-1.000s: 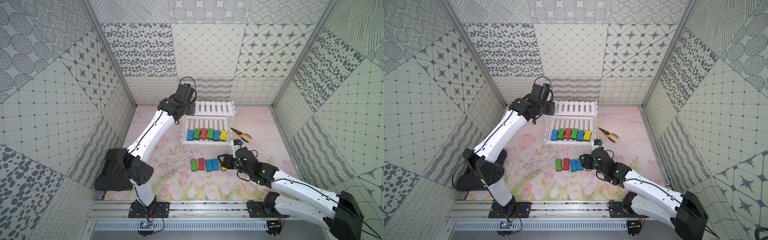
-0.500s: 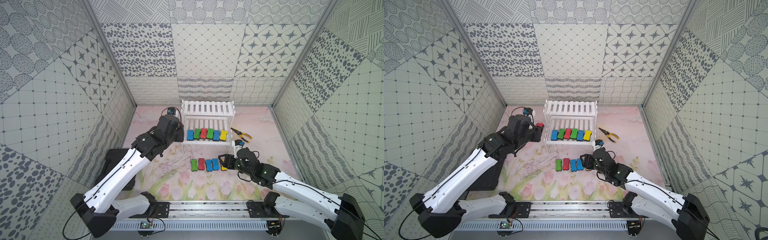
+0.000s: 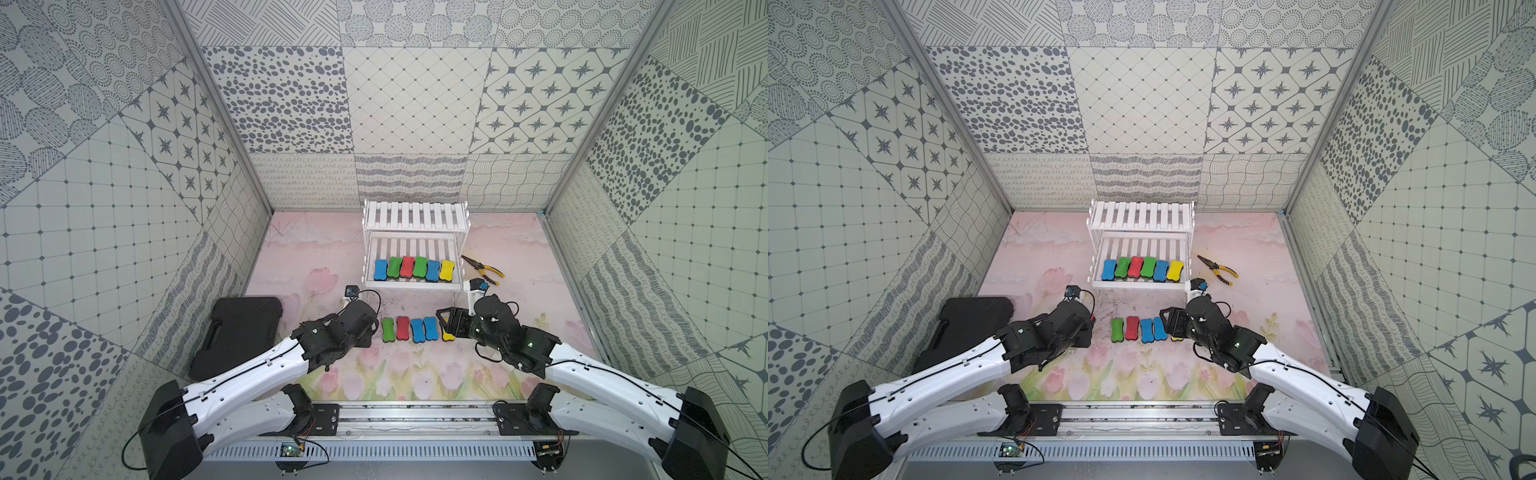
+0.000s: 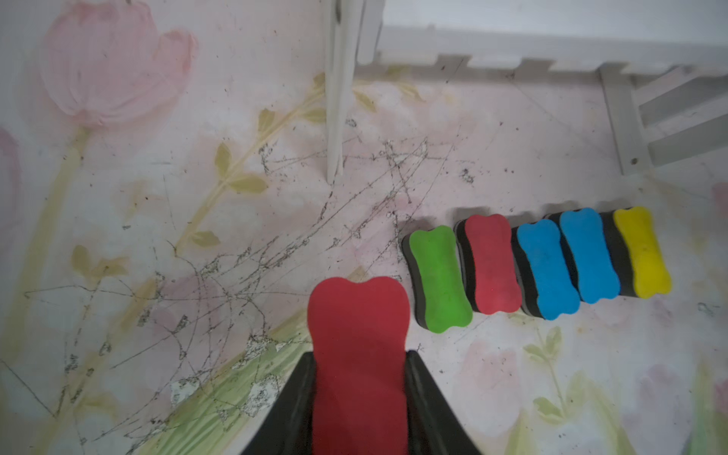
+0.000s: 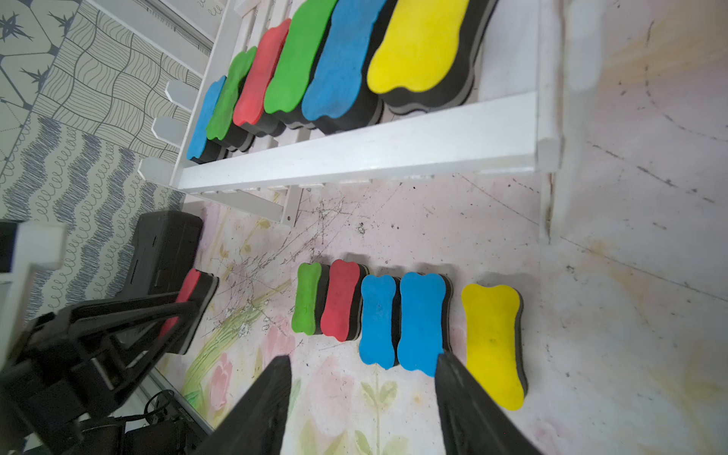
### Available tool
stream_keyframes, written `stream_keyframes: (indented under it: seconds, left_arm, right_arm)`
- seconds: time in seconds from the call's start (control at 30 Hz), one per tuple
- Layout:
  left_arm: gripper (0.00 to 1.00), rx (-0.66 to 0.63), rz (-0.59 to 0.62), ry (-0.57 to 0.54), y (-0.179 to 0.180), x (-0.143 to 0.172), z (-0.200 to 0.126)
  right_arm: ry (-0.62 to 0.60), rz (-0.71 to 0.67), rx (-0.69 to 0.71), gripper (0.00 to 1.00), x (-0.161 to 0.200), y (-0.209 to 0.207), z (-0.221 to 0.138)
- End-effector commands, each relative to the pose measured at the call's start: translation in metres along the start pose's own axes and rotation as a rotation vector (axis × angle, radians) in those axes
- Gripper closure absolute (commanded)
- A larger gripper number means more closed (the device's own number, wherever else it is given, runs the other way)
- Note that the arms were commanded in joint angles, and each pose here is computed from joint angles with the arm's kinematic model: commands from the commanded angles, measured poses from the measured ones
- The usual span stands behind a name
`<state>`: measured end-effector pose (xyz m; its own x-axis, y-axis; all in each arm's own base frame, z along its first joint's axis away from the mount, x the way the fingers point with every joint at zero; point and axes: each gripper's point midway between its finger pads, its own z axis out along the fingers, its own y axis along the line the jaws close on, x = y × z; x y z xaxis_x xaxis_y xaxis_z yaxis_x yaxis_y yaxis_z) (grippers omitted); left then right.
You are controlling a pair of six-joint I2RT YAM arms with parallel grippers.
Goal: Remove the whiteboard erasers from the shelf
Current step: Place the whiteboard eraser at the center of the board.
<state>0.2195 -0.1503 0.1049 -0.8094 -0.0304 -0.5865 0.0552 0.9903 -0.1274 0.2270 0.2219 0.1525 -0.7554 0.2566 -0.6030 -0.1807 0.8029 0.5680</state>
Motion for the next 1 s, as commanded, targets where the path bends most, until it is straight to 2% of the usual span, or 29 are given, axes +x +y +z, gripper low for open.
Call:
stream_keyframes:
  seconds: [0.0,0.23,0.53,0.73,0.97]
  left_arm:
    - [0.71,0.078,-0.131,0.007,-0.023,0.010,0.032]
    - [0.72,0.027,-0.152,0.044,-0.017,0.009,0.063]
    - [0.71,0.004,-0.148,0.068,-0.015,0.008,0.080]
    - [0.57,-0.028,-0.149,0.074,-0.008,0.012,0.081]
    - [0.47,-0.017,-0.159,0.069,-0.006,0.012,0.070]
  right_arm:
    - [-0.034,0.010,-0.029,0.38,-0.007,0.005,-0.001]
    - [-0.035,0.015,-0.035,0.38,-0.008,0.005,-0.003]
    - [-0.025,0.025,-0.020,0.37,0.000,-0.007,-0.002]
    - [-0.024,0.036,-0.026,0.37,0.000,-0.006,-0.003]
    - [-0.023,0.045,-0.029,0.36,-0.001,-0.005,-0.007]
